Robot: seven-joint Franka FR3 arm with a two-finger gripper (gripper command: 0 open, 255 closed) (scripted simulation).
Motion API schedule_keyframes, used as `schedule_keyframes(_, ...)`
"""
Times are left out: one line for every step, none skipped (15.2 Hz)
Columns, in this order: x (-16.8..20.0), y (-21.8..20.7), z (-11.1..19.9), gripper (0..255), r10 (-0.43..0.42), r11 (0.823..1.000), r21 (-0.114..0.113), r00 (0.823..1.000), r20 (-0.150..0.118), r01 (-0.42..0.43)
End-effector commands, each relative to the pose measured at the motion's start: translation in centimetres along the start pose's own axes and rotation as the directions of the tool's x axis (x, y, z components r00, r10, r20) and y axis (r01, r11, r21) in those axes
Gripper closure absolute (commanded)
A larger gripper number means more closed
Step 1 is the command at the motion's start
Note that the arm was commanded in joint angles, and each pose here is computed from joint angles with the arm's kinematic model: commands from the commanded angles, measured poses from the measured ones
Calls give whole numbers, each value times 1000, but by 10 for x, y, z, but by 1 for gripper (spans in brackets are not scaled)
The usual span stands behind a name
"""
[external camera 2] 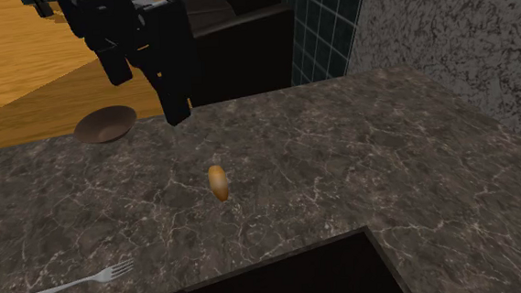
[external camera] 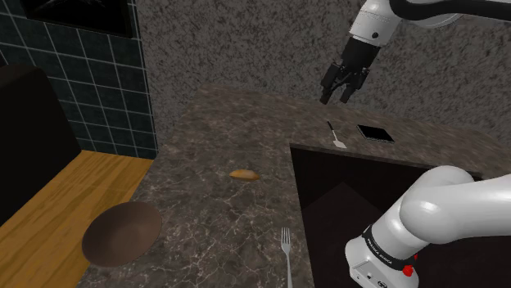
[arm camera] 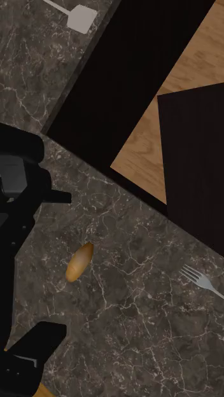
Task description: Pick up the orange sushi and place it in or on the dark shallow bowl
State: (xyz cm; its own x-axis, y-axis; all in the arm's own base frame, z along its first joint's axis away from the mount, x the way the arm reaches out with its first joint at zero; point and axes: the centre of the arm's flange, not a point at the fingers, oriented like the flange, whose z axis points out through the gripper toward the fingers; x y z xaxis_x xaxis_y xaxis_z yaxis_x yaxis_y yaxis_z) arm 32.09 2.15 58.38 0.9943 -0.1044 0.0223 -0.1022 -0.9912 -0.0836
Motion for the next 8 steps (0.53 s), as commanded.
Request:
schedule_keyframes(0,0,0,0,0,1000,0,1000,0,0)
schedule_keyframes(7,-1,11,0,-31,1000,-1,1000,3,31)
schedule_keyframes(14,-3,23,0,-61,998,-2,998,6,61)
schedule_keyframes(21,-5,34,0,-92,996,-2,996,9,92)
schedule_keyframes(27,-7,46,0,-122,993,-3,992,12,122)
schedule_keyframes(34,-9,57,0,-152,988,-3,988,15,152)
schedule_keyframes(40,-12,69,0,-182,983,-4,983,18,183)
schedule_keyframes(47,-14,80,0,-212,977,-4,977,21,213)
